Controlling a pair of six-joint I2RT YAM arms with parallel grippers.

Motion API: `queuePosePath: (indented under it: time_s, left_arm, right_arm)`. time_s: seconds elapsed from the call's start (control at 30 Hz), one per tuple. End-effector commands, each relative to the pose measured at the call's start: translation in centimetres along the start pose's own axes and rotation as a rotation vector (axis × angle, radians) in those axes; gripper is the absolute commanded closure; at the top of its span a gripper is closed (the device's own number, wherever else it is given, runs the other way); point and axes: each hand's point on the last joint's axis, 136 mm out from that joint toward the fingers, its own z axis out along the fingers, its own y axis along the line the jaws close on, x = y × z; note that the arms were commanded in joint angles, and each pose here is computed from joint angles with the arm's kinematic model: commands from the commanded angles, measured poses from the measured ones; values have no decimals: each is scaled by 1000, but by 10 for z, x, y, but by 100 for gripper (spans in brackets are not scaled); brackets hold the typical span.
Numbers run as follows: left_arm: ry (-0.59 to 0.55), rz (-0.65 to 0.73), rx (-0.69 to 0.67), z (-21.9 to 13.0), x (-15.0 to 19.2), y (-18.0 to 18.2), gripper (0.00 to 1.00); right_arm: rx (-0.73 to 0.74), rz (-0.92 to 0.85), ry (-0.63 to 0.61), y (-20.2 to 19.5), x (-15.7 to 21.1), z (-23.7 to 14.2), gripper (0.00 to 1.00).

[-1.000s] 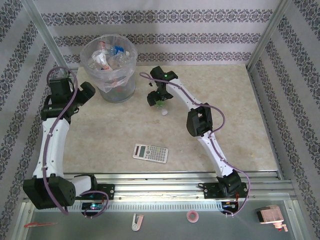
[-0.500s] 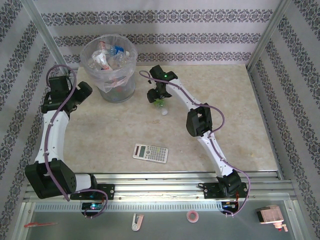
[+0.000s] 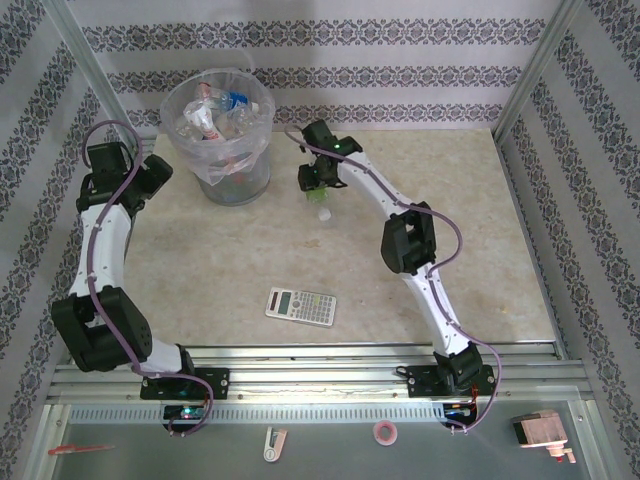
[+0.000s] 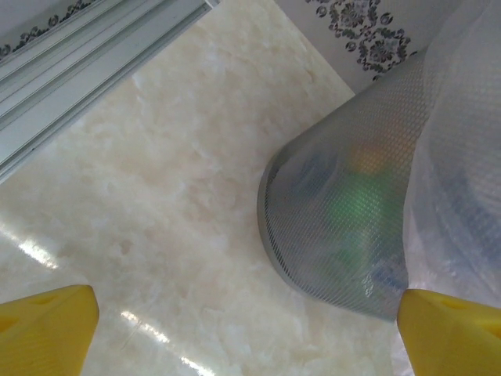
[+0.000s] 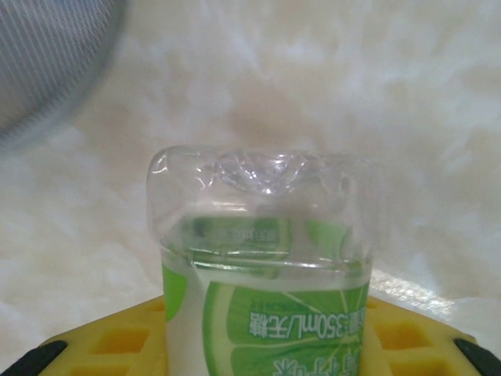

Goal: Throw the plastic bottles in the bin

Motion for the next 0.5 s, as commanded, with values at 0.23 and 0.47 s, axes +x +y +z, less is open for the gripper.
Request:
queuePosePath:
  time_s: [0.23,0.47]
  left_arm:
    - [-148,44,192,-26,-29,-36,1]
    - [-321,107,425,-92,-51,-82,0]
  right_arm:
    - [-242,102,-650,50,-149,-211,76]
    - [-477,175,-1129,67,-218,-334,78]
